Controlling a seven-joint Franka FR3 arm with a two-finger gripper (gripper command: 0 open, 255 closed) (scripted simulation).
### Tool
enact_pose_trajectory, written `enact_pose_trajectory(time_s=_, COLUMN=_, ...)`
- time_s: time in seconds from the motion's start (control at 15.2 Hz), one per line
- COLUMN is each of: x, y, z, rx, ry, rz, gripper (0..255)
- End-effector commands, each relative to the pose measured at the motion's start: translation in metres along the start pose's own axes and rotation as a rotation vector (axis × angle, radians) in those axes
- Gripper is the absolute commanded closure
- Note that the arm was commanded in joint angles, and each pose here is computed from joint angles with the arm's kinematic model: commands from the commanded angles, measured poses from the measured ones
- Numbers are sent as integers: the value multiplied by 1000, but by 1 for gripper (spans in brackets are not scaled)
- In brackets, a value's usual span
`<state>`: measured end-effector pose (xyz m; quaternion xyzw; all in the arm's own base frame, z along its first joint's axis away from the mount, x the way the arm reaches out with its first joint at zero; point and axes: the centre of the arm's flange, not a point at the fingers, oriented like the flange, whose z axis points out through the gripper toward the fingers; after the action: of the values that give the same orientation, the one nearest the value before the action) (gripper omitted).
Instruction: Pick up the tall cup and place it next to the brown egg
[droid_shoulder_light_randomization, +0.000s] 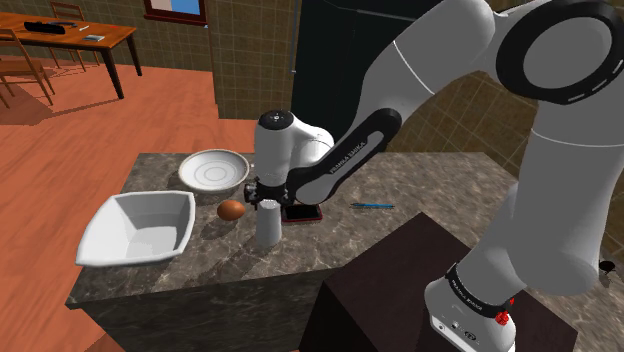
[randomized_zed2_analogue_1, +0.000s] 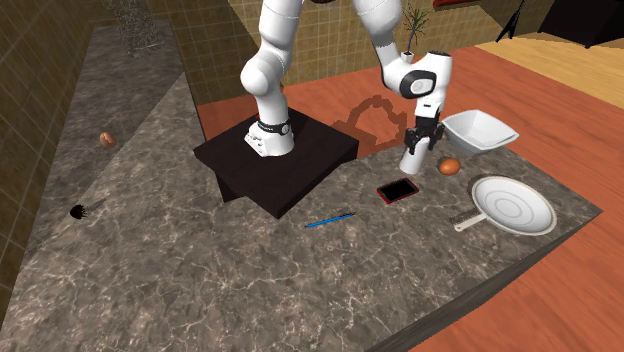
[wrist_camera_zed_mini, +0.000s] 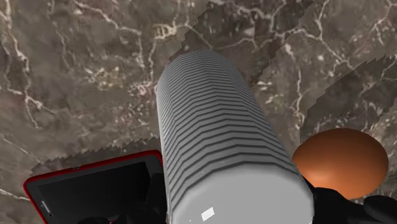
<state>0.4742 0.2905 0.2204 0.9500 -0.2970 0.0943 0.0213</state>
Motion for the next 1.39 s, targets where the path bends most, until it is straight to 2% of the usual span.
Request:
enact_pose_trajectory(time_s=0.0, x=-6, y=2, z=19, rx=-18, ry=-9, rz=-1, gripper=255)
enact_pose_trajectory(time_s=0.33, x=-10, y=2, z=42, rx=-18, ry=-9, rz=-1, gripper=255)
enact_pose_trajectory(time_s=0.79, x=-10, y=2, z=42, rx=-18, ry=-9, rz=-1, gripper=255)
enact_pose_trajectory(time_s=0.86, x=-11, y=-2, z=38, rx=-18, ry=-9, rz=-1, gripper=0)
enact_pose_trajectory(time_s=1.12, x=-18, y=-7, z=43, rx=-18, ry=-8, rz=-1, gripper=0)
enact_pose_trajectory(time_s=1.19, x=-10, y=2, z=42, rx=-18, ry=-9, rz=-1, gripper=0)
enact_pose_trajectory(time_s=1.32, x=-10, y=2, z=16, rx=-18, ry=-9, rz=-1, gripper=0)
